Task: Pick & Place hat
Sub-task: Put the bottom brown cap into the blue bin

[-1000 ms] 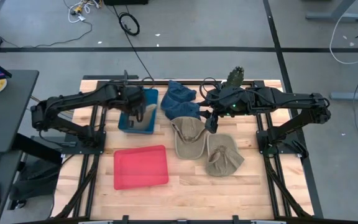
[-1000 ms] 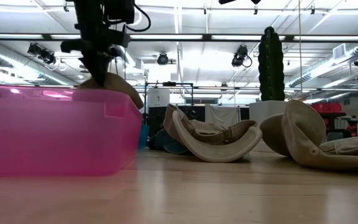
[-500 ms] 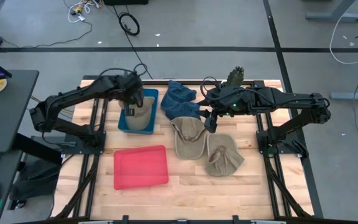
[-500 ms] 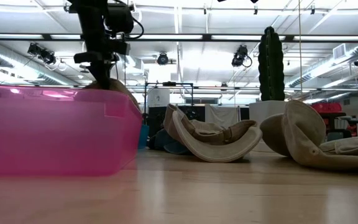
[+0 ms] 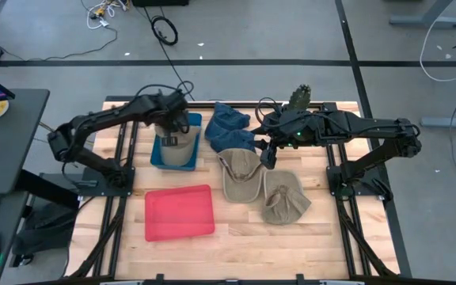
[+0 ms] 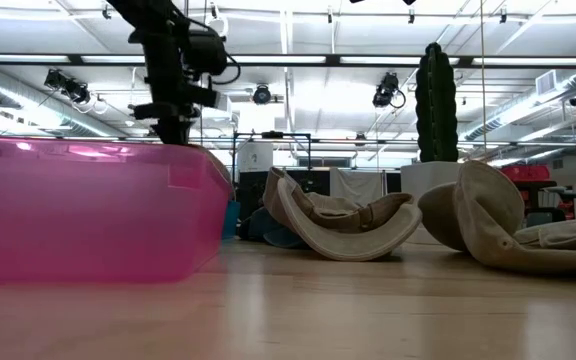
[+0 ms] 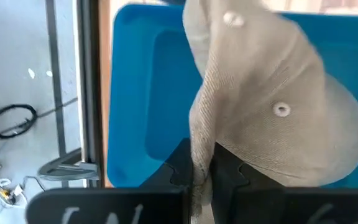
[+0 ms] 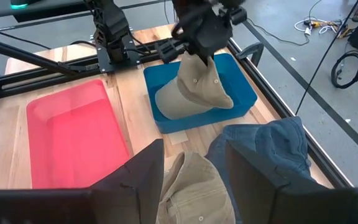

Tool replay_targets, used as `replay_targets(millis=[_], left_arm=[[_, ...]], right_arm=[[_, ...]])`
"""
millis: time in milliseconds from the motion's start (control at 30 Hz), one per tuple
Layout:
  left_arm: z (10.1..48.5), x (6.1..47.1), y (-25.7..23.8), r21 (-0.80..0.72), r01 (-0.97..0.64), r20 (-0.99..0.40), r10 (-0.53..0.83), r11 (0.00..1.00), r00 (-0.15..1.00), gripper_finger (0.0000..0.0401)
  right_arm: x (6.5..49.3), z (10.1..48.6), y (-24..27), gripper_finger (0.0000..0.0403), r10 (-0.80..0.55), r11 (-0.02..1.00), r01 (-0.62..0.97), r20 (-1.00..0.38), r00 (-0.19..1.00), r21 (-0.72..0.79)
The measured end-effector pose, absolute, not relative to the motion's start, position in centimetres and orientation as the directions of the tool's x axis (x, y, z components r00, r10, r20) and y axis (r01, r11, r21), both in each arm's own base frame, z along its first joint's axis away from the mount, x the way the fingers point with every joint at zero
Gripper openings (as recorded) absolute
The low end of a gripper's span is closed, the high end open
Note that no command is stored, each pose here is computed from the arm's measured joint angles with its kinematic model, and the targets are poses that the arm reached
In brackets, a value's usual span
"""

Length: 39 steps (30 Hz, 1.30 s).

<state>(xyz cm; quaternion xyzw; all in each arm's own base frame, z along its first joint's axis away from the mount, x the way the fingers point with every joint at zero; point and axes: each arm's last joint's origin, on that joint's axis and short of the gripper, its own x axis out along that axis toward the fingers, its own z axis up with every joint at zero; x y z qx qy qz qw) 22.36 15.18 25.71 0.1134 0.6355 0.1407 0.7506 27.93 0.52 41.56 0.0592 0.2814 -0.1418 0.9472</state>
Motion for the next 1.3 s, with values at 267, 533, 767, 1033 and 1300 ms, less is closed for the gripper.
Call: replay_targets(millis=[267,533,767,1033,1300], left_arm=[[24.8,21.8,17.3,0.383,-0.206,-0.912,0.404,0.901,0.070,0.0025],[24.8,21.3,17.9,0.354,-0.384,-0.912,0.406,0.853,0.062,0.0025],[24.8,22.5,16.7,0.270,-0.410,-0.923,0.355,0.871,0.146,0.0025],[25.1,23.8,16.2,0.296,-0.358,-0.894,0.389,0.886,0.223,0.0025],[24.8,23.2,17.8,0.300,-0.370,-0.893,0.395,0.879,0.215,0.0025]], right_arm=[[27.9,41.6,0.5,0.0171,-0.236,0.953,0.303,-0.550,0.801,0.033],[27.9,41.6,0.5,0.0171,-0.235,0.953,0.302,-0.551,0.801,0.033],[27.9,41.6,0.5,0.0171,-0.236,0.953,0.303,-0.550,0.801,0.033],[27.9,41.6,0.5,0.0171,-0.236,0.953,0.303,-0.551,0.801,0.033],[27.9,41.6,0.5,0.0171,-0.236,0.953,0.303,-0.550,0.801,0.033]])
